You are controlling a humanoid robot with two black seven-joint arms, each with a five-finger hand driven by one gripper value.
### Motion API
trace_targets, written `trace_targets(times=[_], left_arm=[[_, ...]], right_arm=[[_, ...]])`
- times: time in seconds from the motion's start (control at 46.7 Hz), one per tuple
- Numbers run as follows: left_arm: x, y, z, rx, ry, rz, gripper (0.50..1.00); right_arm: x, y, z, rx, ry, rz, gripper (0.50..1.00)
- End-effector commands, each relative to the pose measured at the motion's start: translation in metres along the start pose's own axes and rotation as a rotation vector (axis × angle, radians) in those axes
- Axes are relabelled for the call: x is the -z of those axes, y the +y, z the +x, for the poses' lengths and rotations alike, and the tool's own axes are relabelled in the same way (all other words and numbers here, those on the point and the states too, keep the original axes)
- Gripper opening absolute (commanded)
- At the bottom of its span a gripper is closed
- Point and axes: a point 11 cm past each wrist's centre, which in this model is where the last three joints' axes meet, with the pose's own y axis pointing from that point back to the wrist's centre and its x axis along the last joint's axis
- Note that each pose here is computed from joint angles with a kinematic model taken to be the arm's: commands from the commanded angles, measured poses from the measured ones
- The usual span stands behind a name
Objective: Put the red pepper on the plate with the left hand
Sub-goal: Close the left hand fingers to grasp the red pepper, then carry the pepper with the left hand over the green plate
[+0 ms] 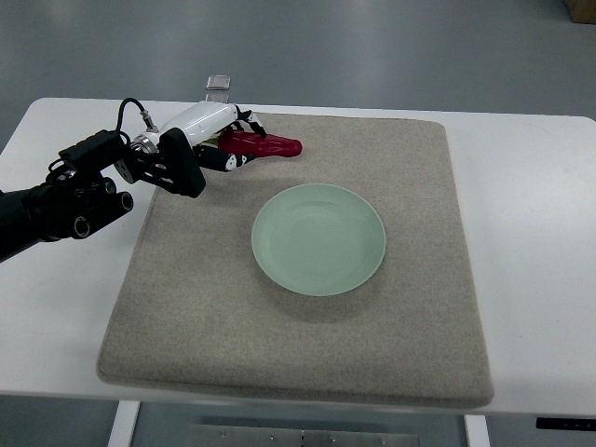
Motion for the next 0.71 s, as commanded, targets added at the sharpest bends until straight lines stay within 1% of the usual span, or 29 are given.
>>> trace_targets(times=[0.0,0.257,0.471,0.685], left_arm=[[-0.008,-0.002,-0.002,-0.012,-0.002,-0.023,0.500],[-0.045,-0.010,-0.014,0.012,-0.022,-0.146,0.500],[-0.053,-0.012,-0.016,0.011,-0.015,-0.172,0.500],[-0.051,-0.009,-0.013,-0.027,-0.022,-0.162,0.500]], right_arm=[[0.000,0.000,0.000,0.000,0.000,-0.001,0.932],[0.001,0.000,0.000,0.000,0.000,0.001,0.932],[0.000,0.000,0.000,0.000,-0.001,-0.001,0.932],[0.001,0.000,0.000,0.000,0.000,0.001,0.932]])
